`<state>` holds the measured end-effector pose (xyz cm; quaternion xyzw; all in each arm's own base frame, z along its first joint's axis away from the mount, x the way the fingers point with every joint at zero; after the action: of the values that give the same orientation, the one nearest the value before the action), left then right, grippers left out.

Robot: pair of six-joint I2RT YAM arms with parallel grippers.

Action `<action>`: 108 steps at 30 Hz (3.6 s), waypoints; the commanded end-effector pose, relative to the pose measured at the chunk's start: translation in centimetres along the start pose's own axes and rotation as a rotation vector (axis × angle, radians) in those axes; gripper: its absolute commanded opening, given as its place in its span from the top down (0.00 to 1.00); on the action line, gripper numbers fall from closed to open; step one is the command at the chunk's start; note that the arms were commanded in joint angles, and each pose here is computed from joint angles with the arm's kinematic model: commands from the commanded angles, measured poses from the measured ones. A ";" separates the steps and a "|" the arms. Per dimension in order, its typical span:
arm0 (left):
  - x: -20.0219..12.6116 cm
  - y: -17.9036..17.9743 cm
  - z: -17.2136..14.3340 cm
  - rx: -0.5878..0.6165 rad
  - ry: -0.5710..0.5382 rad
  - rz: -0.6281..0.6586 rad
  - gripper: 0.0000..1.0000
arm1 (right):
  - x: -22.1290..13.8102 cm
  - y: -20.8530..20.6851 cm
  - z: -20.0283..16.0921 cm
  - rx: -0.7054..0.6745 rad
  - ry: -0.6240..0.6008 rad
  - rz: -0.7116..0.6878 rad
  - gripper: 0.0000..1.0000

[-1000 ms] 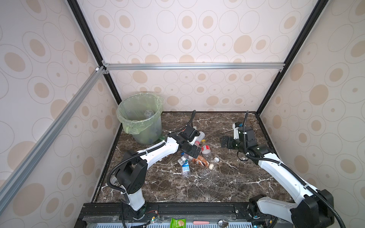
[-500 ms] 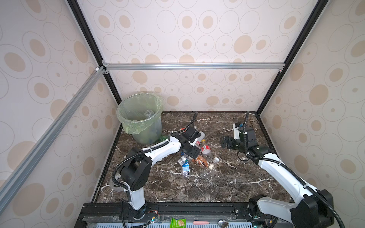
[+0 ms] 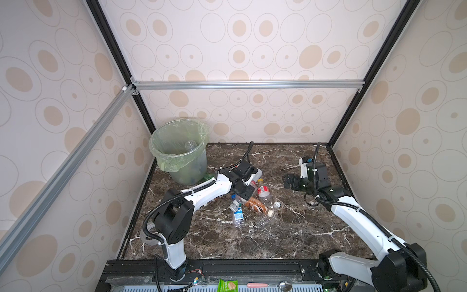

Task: Throw the plastic bottles in the bin
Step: Pick up the plastic bottle from the plastic bottle, then throw the plastic bottle into the trash bin, then pick up the plastic bottle from the center of the table.

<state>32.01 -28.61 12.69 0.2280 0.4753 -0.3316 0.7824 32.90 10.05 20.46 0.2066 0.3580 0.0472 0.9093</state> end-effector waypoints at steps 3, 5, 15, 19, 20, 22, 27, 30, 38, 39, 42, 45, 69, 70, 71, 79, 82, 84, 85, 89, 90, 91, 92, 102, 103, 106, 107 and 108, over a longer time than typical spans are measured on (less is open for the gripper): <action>-0.7 0.3 1.5 0.021 -0.029 0.006 0.40 | -0.1 -0.2 -0.2 0.014 0.001 0.006 0.00; -0.8 0.5 1.6 0.022 -0.033 0.011 0.42 | -0.1 -0.2 -0.2 0.014 0.000 0.006 0.00; -3.7 3.3 4.4 -0.045 -0.152 0.067 0.44 | -0.1 0.2 -0.2 0.019 0.003 0.027 0.00; -5.4 5.1 6.2 -0.091 -0.226 0.102 0.44 | -0.5 1.4 0.0 0.026 0.006 0.101 0.00; -5.9 5.7 6.8 -0.108 -0.250 0.110 0.44 | -0.7 1.9 0.2 0.034 -0.001 0.128 0.00; -7.1 6.7 7.9 -0.134 -0.296 0.127 0.45 | -1.1 2.8 0.6 0.041 -0.016 0.183 0.00; -10.6 9.2 10.9 -0.183 -0.425 0.180 0.45 | -2.2 5.1 2.0 0.038 -0.076 0.293 0.00; -12.9 10.5 12.4 -0.205 -0.495 0.223 0.45 | -3.0 6.8 2.8 0.014 -0.113 0.346 0.00; -19.9 13.8 14.9 -0.254 -0.689 0.342 0.44 | -4.8 13.1 4.6 -0.069 -0.195 0.488 0.00; -21.0 14.3 15.2 -0.261 -0.717 0.358 0.44 | -4.9 14.0 4.8 -0.084 -0.198 0.500 0.00; -24.2 15.8 15.6 -0.288 -0.799 0.416 0.44 | -5.2 16.9 5.2 -0.130 -0.201 0.537 0.00; -27.9 17.5 15.5 -0.315 -0.890 0.488 0.44 | -5.7 19.5 5.7 -0.166 -0.216 0.573 0.00; -46.5 24.6 7.0 -0.452 -1.226 0.955 0.44 | -5.8 26.8 6.3 -0.261 -0.215 0.632 0.00; -45.3 25.2 6.9 -0.466 -1.203 0.940 0.44 | -5.7 26.7 6.1 -0.261 -0.210 0.629 0.00; -43.7 26.0 6.6 -0.488 -1.171 0.925 0.43 | -5.6 26.6 6.1 -0.262 -0.206 0.627 0.00; -31.9 29.4 5.3 -0.613 -0.873 0.719 0.13 | -5.8 25.6 5.7 -0.281 -0.207 0.591 0.01; -33.5 28.7 5.8 -0.597 -0.923 0.697 0.01 | -5.8 25.4 5.7 -0.292 -0.207 0.576 0.00; -34.7 28.2 6.4 -0.589 -0.953 0.677 0.01 | -5.7 25.3 5.7 -0.291 -0.208 0.572 0.00; -35.0 28.0 6.5 -0.588 -0.955 0.669 0.01 | -5.7 25.3 5.7 -0.289 -0.209 0.573 0.00; -35.6 26.4 7.7 -0.553 -0.972 0.617 0.01 | -5.2 25.0 5.4 -0.278 -0.201 0.557 0.01; -35.5 25.9 8.0 -0.544 -0.974 0.602 0.01 | -5.0 24.9 5.4 -0.275 -0.199 0.548 0.01; -35.3 25.2 8.3 -0.535 -0.978 0.584 0.01 | -4.7 24.7 5.3 -0.271 -0.193 0.532 0.00; -34.9 24.4 8.7 -0.522 -0.981 0.560 0.01 | -4.4 24.3 5.2 -0.267 -0.187 0.513 0.00; -26.8 15.6 12.1 -0.405 -0.885 0.320 0.01 | -2.0 19.2 3.0 -0.237 -0.119 0.295 0.00; -26.2 14.8 12.2 -0.400 -0.883 0.298 0.01 | -1.8 18.5 2.5 -0.234 -0.108 0.280 0.00; -24.1 12.8 12.3 -0.414 -0.878 0.203 0.01 | -1.5 16.1 1.2 -0.228 -0.085 0.230 0.00; -23.4 12.0 12.2 -0.414 -0.879 0.168 0.01 | -1.5 15.3 0.8 -0.224 -0.079 0.214 0.00; -23.0 11.3 12.3 -0.414 -0.886 0.150 0.01 | -1.4 14.5 0.4 -0.224 -0.072 0.199 0.00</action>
<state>40.95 -21.00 38.04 -0.0228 0.1581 -0.2107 0.9644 33.87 24.86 27.97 0.1377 0.2909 0.1979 0.9259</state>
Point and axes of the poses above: each gripper's point midway between its finger pads, its own x axis out along the fingers, its own y axis along the line the jaws close on, z = x × y, the point moved 2 cm from there along -x, back along the fingers, and after that the axes turned 11 degrees about x, right-handed, at the moved point
